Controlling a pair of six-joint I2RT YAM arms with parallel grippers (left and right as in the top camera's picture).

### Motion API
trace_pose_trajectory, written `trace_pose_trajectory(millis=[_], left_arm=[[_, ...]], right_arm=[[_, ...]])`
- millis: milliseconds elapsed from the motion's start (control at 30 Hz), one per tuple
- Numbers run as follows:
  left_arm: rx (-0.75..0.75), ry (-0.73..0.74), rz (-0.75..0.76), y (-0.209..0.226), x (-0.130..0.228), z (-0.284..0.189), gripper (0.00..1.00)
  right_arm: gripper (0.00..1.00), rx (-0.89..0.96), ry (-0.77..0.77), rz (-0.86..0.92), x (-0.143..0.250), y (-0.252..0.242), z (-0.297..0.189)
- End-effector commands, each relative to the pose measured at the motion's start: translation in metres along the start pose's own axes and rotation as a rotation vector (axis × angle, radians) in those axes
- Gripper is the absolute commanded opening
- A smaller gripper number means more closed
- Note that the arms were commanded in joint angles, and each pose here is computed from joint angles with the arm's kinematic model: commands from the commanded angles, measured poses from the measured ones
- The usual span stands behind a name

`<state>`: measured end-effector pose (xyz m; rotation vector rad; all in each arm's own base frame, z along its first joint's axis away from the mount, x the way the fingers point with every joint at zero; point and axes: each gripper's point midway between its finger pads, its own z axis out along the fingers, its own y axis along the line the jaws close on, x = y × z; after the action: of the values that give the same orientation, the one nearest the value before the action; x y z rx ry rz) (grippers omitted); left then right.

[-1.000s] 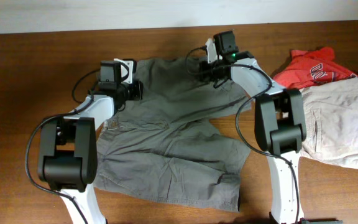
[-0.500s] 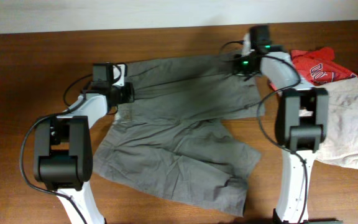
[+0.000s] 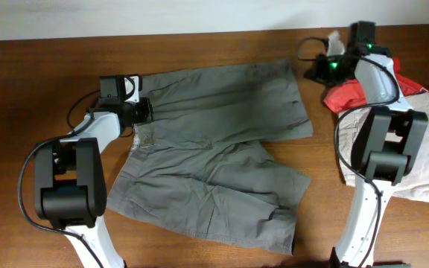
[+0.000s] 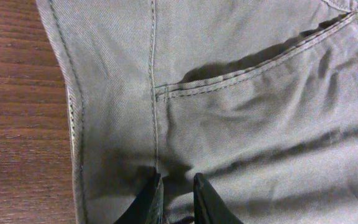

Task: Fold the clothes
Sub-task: 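Tug the right waistband corner outward with the right gripper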

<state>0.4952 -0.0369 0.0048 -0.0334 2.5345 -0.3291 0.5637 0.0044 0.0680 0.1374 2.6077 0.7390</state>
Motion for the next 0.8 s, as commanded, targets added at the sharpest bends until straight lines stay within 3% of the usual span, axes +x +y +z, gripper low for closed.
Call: trace_pose_trajectory(millis=[0,200,367,533,767], left_arm=[[-0.080,0.059,-0.019,0.026,0.024,0.010,0.18],[-0.078,0.065,-0.021,0.026,0.025,0.010,0.18],[-0.078,0.076,-0.024,0.026,0.028,0.009,0.18],[-0.079,0.076,-0.024,0.026,0.028,0.009,0.18],[-0.080,0.082,-0.026,0.026,0.030,0.009,0.17]], right_arm=[[0.04,-0.165,-0.056,-0.154,-0.018,0.084,-0.016],[0.04,-0.043,-0.061,-0.260,-0.011,0.102,0.041],[0.04,0.203,-0.034,-0.265,0.002,0.062,0.085],[0.04,0.334,-0.023,-0.222,0.002,0.017,0.082],[0.05,0.415,-0.036,-0.093,-0.008,-0.058,0.043]])
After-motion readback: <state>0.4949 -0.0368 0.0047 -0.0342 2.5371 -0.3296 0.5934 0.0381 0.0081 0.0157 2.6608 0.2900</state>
